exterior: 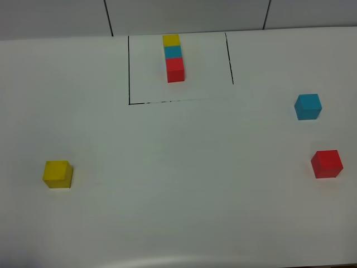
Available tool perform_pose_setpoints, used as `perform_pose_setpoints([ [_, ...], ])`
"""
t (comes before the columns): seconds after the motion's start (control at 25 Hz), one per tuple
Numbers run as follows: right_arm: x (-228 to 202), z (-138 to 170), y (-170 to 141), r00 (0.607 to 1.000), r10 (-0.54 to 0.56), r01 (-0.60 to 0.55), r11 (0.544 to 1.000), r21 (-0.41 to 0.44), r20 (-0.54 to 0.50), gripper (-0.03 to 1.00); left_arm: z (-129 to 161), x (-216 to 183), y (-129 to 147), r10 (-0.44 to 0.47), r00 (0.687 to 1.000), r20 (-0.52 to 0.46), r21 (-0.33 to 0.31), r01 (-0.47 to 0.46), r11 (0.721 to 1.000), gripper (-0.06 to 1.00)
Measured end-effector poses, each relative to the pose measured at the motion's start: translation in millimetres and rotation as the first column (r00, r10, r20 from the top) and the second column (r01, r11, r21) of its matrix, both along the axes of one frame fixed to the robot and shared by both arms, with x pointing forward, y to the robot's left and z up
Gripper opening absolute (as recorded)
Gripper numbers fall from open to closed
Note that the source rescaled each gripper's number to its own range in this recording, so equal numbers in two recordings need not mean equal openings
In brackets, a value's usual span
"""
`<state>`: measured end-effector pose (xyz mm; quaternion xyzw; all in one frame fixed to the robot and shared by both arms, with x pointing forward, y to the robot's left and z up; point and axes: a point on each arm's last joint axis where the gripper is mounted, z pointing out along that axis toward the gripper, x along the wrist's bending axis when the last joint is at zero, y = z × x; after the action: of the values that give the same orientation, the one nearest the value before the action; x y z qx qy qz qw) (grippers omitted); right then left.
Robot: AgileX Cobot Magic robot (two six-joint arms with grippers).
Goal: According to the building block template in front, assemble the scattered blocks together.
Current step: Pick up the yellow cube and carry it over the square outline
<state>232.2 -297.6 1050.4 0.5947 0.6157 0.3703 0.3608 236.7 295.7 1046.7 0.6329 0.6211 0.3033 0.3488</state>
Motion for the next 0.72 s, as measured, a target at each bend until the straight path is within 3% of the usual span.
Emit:
perform_pose_setpoints([
  [0.72,0.0,0.0,0.0,1.000,0.000,0.000,1.000,0.000,0.000,0.74,0.0,0.0,0.0,0.000,1.000,0.000,0.000,0.000,1.000,0.45],
])
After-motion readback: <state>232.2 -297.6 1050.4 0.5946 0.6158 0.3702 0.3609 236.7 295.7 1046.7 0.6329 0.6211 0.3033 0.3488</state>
